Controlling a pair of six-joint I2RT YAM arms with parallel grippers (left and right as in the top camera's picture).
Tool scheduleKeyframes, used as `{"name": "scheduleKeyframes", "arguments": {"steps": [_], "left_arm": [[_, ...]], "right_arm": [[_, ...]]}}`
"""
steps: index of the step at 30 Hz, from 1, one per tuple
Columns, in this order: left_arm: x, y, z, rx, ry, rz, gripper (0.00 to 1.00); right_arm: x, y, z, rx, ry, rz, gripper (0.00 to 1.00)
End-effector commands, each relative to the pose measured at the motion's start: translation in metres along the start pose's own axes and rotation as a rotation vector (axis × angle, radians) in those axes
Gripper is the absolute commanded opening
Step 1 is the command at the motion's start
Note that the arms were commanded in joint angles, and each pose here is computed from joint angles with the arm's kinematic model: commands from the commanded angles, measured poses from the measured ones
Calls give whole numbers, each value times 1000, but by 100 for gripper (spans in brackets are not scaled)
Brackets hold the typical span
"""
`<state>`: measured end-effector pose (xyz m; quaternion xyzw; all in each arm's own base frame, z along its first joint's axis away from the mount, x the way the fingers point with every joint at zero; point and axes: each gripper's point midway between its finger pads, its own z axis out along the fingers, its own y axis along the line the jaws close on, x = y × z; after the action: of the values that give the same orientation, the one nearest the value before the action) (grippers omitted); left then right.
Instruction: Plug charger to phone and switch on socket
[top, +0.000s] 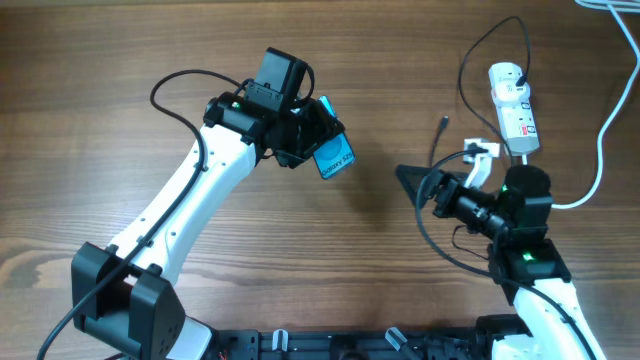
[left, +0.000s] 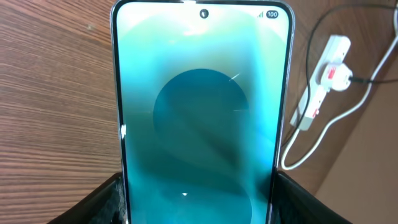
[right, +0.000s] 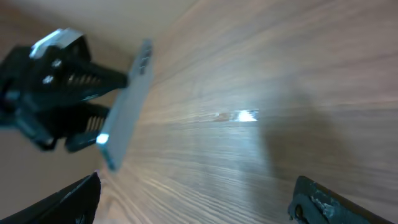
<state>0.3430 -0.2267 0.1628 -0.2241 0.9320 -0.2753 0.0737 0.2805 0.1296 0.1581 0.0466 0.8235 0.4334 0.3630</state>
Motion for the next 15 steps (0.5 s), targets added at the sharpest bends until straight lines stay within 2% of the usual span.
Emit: {"name": "scheduleKeyframes", "arguments": {"steps": [1,7,15], "left_arm": [[-13,-11,-17,32,-80,-69,20],[-21,-22,-18,82,-107,-171,21],[-20,-22,-17,85,-102,-191,21]], "right_arm": [[3,22,10,-78,31,-83,99],[7,37,31,-98,16,-160,100],[6,62,60,-216,-17,-210,99]]}}
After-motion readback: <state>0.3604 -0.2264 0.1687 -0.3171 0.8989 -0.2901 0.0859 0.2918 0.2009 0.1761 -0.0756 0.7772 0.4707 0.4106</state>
